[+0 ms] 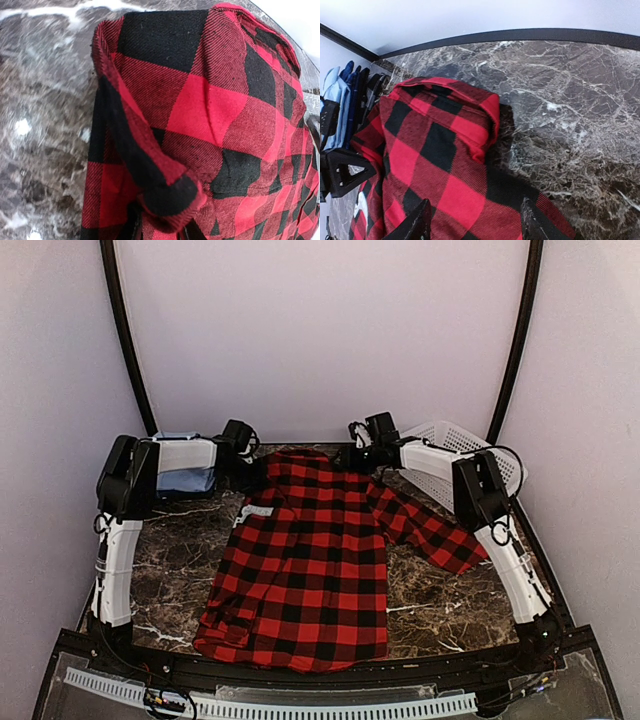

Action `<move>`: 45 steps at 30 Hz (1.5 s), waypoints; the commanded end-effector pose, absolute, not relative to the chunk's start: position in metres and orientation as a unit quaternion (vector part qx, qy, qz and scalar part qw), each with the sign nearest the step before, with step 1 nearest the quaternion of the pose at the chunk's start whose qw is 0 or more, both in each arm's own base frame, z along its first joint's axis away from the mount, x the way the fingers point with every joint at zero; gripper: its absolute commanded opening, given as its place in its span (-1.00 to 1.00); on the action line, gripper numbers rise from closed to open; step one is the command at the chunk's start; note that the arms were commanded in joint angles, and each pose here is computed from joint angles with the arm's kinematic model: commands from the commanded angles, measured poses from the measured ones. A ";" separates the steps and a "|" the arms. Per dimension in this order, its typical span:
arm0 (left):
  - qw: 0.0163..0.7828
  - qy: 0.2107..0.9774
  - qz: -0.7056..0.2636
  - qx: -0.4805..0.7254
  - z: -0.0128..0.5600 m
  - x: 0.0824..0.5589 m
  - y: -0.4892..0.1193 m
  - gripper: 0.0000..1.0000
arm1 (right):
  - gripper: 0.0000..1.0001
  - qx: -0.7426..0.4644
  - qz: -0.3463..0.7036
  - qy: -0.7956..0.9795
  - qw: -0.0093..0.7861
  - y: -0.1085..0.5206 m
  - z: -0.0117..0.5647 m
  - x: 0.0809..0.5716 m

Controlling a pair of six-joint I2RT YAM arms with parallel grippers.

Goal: Fold and stack the long sleeve shirts
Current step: Fold the flattened shirt at the center of the board, then pick up the 1/3-folded shirt from the center of the board.

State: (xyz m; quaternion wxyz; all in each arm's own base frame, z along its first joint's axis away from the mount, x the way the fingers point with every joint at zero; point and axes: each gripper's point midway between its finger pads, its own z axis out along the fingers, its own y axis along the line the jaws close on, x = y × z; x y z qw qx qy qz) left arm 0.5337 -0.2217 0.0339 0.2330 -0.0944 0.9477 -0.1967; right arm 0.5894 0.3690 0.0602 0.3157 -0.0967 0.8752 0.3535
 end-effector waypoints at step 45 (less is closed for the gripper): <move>0.291 0.891 -0.344 0.052 0.214 0.409 -0.306 -0.18 | 0.45 0.323 0.066 0.887 0.324 0.033 0.039 0.277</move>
